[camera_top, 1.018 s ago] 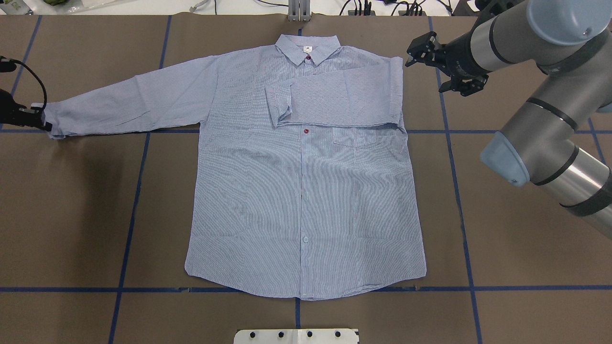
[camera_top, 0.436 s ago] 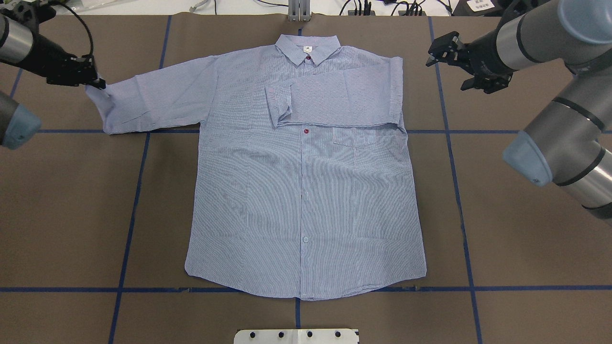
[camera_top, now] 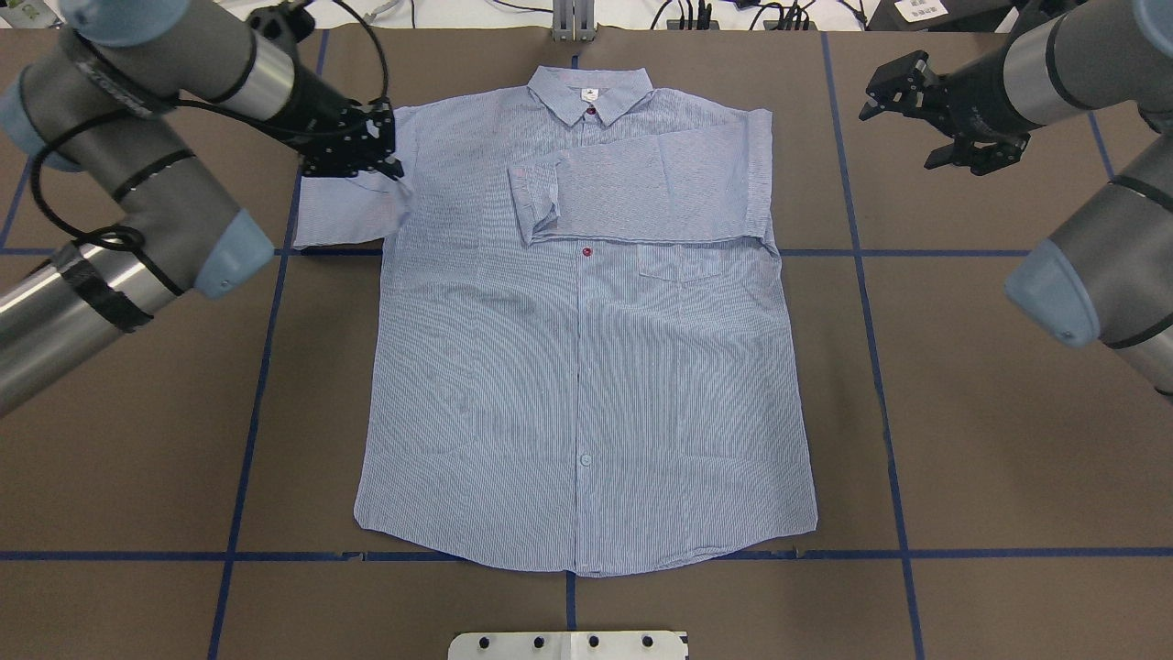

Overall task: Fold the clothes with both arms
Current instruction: 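Fold the held sleeve across the shirt with the left gripper and release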

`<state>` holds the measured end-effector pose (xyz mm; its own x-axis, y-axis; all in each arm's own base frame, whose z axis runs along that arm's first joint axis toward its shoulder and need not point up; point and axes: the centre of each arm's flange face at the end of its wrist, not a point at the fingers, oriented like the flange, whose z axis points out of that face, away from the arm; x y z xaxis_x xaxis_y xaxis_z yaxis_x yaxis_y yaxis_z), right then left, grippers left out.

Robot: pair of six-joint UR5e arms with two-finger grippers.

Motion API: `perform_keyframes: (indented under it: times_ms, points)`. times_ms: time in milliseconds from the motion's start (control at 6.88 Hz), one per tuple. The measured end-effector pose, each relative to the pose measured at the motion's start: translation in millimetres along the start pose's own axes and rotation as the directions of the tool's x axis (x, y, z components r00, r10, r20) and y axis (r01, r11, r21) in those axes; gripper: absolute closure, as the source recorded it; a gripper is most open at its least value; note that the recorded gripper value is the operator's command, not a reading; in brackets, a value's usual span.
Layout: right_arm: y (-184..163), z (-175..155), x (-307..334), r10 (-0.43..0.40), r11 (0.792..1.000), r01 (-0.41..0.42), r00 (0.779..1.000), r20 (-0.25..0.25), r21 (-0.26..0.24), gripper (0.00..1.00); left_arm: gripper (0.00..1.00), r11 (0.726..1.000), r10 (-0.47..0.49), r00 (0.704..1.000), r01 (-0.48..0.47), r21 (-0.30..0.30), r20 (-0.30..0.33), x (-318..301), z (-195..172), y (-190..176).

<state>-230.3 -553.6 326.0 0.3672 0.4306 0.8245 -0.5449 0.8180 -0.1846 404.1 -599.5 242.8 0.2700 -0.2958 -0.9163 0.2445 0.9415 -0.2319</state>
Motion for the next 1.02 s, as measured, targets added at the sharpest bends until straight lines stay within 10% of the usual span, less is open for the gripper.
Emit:
perform_keyframes:
  times_ms: [872, 1018]
  points:
    - [-16, -12, 34, 0.032, 0.999, -0.031, 0.999, -0.016, 0.032, 0.00, 1.00, 0.982, -0.177, 0.981, 0.182, 0.047, -0.083, 178, 91, 102]
    - [-16, -13, 34, 0.032, 0.999, -0.032, 0.999, -0.016, 0.032, 0.00, 0.56, 0.980, -0.185, 0.979, 0.191, 0.064, -0.087, 184, 101, 107]
